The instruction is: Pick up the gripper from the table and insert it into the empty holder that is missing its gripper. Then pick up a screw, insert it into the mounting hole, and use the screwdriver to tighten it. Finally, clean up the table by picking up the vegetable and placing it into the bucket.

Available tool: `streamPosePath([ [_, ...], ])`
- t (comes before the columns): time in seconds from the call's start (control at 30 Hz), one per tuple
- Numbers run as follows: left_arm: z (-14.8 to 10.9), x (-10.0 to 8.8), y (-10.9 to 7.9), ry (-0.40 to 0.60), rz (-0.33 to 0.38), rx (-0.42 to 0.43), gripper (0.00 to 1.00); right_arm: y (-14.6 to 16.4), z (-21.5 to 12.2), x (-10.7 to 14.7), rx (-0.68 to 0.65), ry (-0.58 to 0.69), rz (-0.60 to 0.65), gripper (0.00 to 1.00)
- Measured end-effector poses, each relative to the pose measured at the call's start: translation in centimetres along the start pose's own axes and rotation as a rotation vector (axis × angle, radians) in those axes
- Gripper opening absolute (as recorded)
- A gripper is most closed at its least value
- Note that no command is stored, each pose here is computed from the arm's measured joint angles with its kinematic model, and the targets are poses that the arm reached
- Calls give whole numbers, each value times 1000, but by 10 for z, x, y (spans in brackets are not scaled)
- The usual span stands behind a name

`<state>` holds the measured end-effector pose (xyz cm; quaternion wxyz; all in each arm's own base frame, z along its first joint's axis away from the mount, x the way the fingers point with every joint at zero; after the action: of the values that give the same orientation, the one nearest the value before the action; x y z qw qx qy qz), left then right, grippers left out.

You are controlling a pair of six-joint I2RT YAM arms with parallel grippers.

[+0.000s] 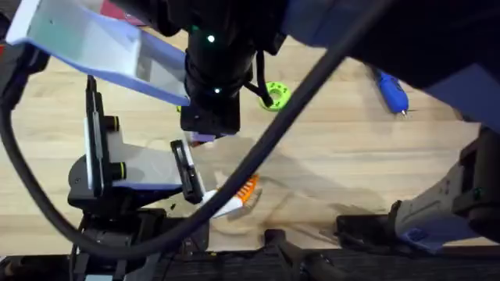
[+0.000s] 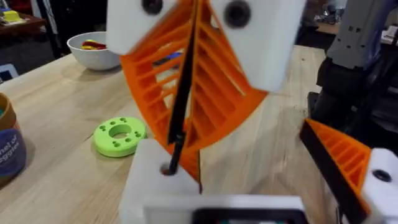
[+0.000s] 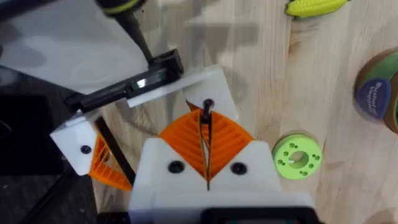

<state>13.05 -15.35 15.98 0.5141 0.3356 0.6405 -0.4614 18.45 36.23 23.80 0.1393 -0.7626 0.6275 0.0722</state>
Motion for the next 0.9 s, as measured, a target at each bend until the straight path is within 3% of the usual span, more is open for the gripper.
streamPosePath([
  [0.9, 0, 0, 0, 0, 0, 0, 985, -1, 3, -1, -3, 2, 0, 5],
])
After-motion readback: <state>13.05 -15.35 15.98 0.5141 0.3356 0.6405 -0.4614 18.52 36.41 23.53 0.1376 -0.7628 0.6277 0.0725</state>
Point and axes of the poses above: each hand's point on the last joint's axis, 136 mm out from that joint toward the fingers, its own z axis out along the fingers, its own y axis along the line the jaws close on, x = y × z, the point moved 1 cm from there along -z, back along the fingers, and after that the axes turned 11 degrees about -z, right-handed, at the moved point
